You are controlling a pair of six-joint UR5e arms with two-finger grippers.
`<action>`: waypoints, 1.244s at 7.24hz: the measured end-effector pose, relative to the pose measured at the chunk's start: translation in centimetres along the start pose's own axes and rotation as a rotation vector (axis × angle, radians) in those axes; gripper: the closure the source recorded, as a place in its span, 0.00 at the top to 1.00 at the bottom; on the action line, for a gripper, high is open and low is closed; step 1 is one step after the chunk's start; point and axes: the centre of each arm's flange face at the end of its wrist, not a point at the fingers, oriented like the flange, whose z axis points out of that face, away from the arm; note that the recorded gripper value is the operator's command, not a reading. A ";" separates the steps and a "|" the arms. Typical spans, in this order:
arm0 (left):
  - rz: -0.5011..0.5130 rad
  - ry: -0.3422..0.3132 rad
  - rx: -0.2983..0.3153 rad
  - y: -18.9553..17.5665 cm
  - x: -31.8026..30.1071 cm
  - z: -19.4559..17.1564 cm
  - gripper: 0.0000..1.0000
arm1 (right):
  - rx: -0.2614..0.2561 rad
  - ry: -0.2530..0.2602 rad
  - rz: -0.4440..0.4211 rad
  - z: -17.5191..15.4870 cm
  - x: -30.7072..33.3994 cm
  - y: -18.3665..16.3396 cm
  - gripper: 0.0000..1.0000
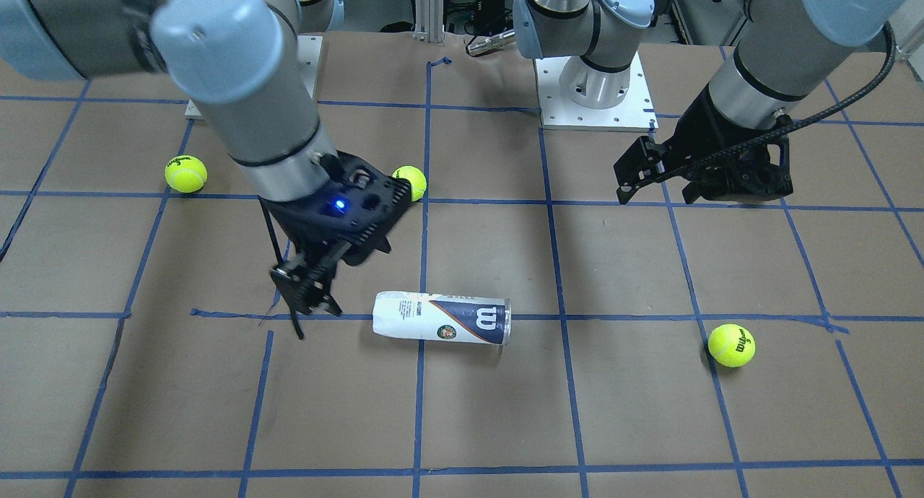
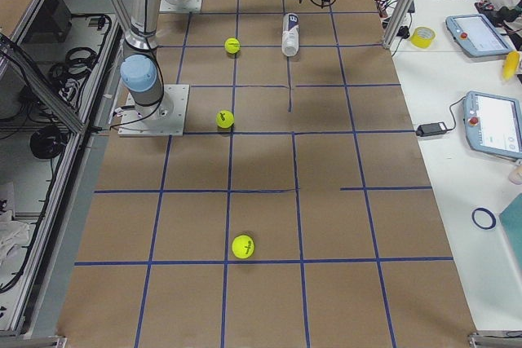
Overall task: Lift up tennis ball bucket
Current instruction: 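Raise the right gripper away while the left gripper moves toward the can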
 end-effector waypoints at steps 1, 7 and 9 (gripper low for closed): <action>0.000 0.047 0.015 -1.0 0.4 1.0 1.00 | -0.030 0.039 0.088 -5.4 -0.4 2.9 1.00; 0.030 0.242 0.028 -4.6 3.3 7.4 1.00 | -0.159 0.186 0.826 -11.9 -1.1 10.6 1.00; 0.038 0.322 0.040 -6.0 3.4 13.1 1.00 | -0.233 0.147 0.890 -7.7 -1.2 12.4 1.00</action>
